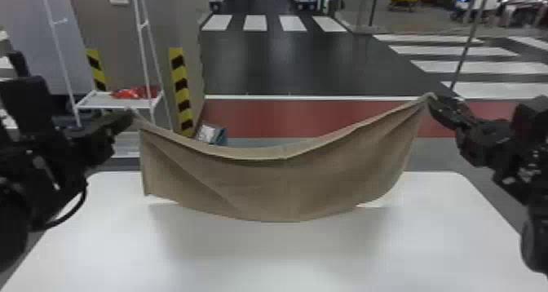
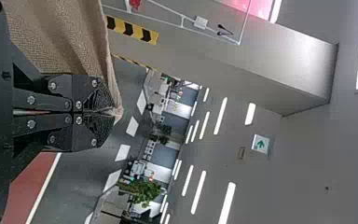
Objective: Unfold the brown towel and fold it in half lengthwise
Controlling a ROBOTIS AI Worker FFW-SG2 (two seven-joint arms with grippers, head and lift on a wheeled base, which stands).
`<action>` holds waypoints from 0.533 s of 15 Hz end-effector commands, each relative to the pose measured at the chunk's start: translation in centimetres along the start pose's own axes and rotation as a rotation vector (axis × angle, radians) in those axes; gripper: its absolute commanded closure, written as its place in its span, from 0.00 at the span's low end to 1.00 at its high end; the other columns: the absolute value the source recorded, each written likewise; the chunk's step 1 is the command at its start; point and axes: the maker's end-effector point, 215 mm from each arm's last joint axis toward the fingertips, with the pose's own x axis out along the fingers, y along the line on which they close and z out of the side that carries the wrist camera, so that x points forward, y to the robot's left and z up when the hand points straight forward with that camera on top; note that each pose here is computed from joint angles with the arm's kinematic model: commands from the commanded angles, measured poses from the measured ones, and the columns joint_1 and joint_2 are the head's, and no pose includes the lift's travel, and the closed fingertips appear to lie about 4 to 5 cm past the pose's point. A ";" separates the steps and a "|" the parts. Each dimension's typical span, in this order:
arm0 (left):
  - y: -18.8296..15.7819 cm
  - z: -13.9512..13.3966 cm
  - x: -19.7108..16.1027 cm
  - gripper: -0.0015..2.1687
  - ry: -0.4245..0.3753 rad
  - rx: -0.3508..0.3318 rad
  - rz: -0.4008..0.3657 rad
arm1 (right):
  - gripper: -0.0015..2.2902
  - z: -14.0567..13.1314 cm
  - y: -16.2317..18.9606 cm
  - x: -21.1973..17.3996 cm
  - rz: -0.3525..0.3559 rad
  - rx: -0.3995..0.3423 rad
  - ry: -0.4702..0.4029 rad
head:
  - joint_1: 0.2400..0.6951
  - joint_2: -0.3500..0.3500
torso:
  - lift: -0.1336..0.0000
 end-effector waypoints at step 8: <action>-4.6 -17.0 -9.8 0.84 0.232 0.051 -0.041 | 0.66 -13.1 4.4 -17.1 0.061 -0.040 0.111 | 0.84 0.33 | 0.07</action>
